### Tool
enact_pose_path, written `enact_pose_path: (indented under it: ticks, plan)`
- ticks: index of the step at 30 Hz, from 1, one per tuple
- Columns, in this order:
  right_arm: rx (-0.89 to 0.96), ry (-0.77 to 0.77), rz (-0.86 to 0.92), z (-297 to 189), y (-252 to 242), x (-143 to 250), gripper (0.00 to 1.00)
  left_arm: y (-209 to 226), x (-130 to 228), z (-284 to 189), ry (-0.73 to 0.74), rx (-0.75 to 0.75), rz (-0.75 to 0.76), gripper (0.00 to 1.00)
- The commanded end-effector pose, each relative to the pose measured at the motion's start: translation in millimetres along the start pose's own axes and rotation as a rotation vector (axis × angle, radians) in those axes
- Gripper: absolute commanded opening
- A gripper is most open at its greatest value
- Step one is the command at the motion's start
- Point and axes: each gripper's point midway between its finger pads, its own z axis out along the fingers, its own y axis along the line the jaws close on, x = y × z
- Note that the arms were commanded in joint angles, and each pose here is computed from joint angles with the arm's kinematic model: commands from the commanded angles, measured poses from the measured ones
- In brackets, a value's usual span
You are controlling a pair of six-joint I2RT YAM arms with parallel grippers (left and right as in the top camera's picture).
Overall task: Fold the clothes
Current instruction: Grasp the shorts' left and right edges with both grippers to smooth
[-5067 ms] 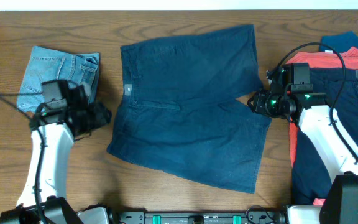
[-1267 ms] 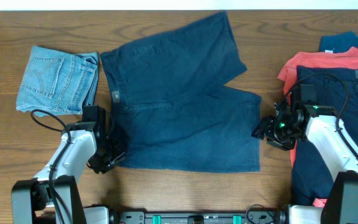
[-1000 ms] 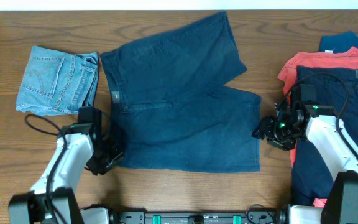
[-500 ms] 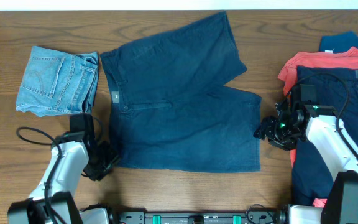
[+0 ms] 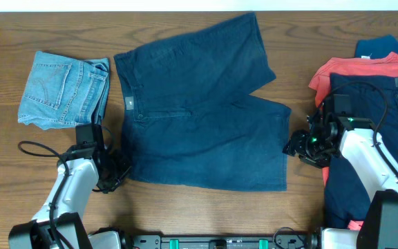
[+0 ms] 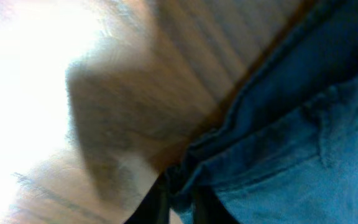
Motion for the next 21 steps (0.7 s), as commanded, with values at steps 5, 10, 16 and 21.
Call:
enact_pose_path:
  ticks: [5, 10, 16, 21]
  plan:
    - [0.035, 0.025, 0.015, 7, -8, 10, 0.57, 26, 22, 15, 0.082, -0.094, 0.003, 0.06]
    - [0.042, 0.048, 0.022, 12, -12, 18, 0.55, 24, 24, 1, 0.106, -0.110, 0.013, 0.06]
    - [-0.012, 0.109, 0.037, 24, -10, 39, 0.50, 17, 20, -17, 0.081, -0.091, 0.037, 0.06]
    - [0.015, 0.168, 0.119, 30, -20, 59, 0.29, 16, 20, -21, 0.067, -0.082, 0.040, 0.06]
